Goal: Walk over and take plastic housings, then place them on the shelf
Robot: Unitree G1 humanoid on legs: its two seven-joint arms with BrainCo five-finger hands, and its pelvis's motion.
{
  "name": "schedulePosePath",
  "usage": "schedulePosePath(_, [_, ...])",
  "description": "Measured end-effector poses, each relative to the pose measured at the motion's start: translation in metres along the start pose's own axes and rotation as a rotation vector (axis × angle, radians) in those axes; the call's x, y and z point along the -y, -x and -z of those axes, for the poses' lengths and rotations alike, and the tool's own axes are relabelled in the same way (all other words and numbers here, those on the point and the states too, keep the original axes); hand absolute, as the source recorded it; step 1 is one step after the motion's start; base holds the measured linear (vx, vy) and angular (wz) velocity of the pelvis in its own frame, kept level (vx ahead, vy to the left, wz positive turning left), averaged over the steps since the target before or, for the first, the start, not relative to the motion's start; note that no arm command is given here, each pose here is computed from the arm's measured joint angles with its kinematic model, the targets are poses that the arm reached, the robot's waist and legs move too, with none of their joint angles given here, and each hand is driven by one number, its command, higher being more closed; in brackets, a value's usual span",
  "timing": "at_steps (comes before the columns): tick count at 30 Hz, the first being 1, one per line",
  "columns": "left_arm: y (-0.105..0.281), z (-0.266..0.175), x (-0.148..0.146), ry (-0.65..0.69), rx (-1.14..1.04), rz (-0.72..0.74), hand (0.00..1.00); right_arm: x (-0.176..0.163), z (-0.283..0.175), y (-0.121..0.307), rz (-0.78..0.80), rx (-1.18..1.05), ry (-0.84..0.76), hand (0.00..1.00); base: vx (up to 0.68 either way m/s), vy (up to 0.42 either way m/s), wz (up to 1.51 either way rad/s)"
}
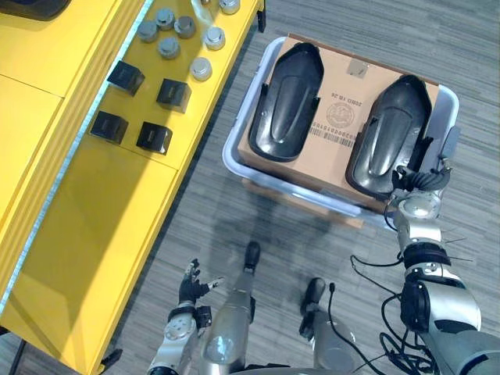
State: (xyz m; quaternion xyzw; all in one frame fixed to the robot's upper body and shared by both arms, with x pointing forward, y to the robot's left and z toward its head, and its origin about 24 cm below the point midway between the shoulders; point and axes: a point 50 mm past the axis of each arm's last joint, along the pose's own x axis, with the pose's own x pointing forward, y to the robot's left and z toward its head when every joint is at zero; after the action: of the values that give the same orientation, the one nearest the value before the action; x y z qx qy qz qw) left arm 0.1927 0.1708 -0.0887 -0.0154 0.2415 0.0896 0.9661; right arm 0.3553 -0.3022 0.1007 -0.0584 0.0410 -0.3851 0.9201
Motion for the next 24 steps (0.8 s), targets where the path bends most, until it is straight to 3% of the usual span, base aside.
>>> schedulePosePath(12, [-0.006, -0.019, 0.007, 0.023, 0.065, 0.021, 0.0, 0.002, 0.002, 0.015, -0.065, 0.086, -0.034, 1.0, 0.0, 0.001, 0.0])
schedulePosePath(24, [0.031, -0.127, 0.03, 0.134, 0.57, 0.104, 0.0, 0.022, -0.002, 0.09, -0.01, 0.378, -0.004, 1.0, 0.01, 0.0, -0.02])
